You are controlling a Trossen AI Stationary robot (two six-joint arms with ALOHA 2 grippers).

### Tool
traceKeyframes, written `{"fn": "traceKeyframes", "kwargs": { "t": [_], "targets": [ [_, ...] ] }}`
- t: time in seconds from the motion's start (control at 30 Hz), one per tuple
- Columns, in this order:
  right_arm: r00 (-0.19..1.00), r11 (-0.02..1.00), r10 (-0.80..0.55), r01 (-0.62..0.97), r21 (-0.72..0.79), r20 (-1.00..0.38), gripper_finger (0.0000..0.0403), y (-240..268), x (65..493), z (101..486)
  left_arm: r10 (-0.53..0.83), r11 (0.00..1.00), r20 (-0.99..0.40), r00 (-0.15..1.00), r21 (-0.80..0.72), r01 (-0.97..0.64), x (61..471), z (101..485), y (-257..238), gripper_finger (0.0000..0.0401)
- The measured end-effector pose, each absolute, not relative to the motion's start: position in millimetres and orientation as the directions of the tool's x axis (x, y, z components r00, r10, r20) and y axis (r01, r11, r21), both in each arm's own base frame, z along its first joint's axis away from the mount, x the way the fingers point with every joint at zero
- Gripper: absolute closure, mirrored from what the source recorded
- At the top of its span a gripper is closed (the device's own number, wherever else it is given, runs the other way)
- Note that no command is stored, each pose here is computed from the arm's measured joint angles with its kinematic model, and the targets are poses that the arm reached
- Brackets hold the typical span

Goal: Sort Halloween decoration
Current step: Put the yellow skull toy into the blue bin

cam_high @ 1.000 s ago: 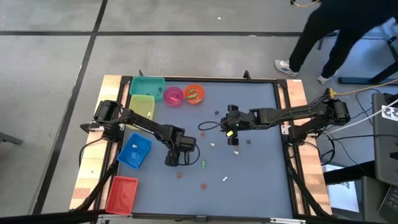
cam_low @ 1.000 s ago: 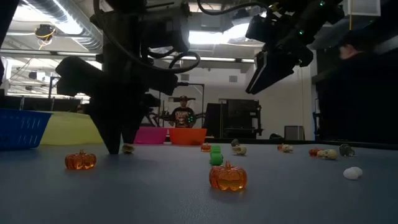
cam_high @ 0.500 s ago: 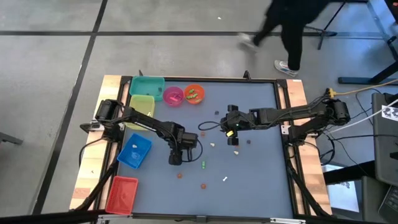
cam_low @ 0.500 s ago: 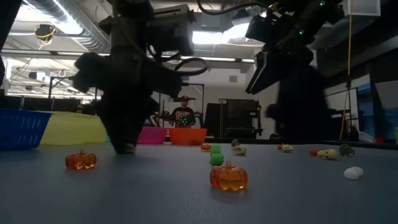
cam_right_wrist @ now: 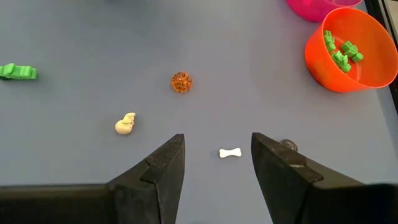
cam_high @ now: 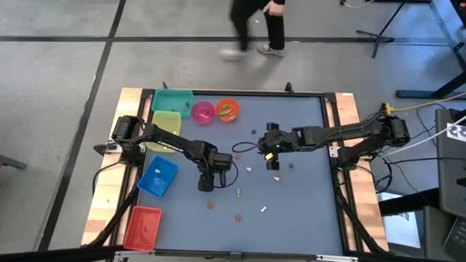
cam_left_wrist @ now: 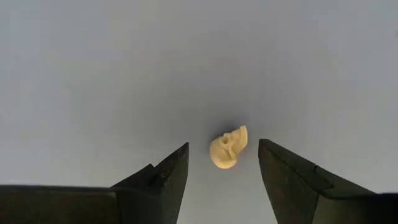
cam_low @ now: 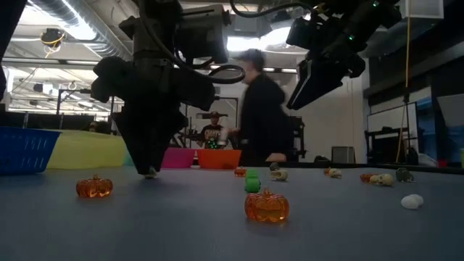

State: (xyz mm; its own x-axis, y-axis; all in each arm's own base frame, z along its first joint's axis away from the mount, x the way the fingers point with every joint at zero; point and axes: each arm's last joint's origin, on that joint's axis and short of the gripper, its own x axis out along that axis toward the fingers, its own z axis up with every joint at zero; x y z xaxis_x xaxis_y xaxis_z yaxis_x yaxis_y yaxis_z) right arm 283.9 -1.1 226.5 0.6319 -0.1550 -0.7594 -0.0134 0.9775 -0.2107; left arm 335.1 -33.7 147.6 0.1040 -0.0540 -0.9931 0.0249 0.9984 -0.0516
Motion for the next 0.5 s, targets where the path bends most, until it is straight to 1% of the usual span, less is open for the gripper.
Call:
{"fn": "traceKeyframes", "kwargs": {
  "t": [0.23, 0.5],
  "targets": [
    [0.632, 0.977, -0.155, -0.013, -0.211, -0.759, 0.0219, -1.1, 283.9, 226.5, -0.055, 0.998, -0.992, 0.115, -0.052, 0.026, 336.1, 147.7, -33.7, 0.0225],
    [0.632, 0.978, -0.155, -0.014, -0.210, -0.759, 0.0219, -1.1, 283.9, 226.5, -0.055, 0.998, -0.993, 0.104, -0.052, 0.033, 334.0, 144.3, -33.6, 0.0247]
  ]
}}
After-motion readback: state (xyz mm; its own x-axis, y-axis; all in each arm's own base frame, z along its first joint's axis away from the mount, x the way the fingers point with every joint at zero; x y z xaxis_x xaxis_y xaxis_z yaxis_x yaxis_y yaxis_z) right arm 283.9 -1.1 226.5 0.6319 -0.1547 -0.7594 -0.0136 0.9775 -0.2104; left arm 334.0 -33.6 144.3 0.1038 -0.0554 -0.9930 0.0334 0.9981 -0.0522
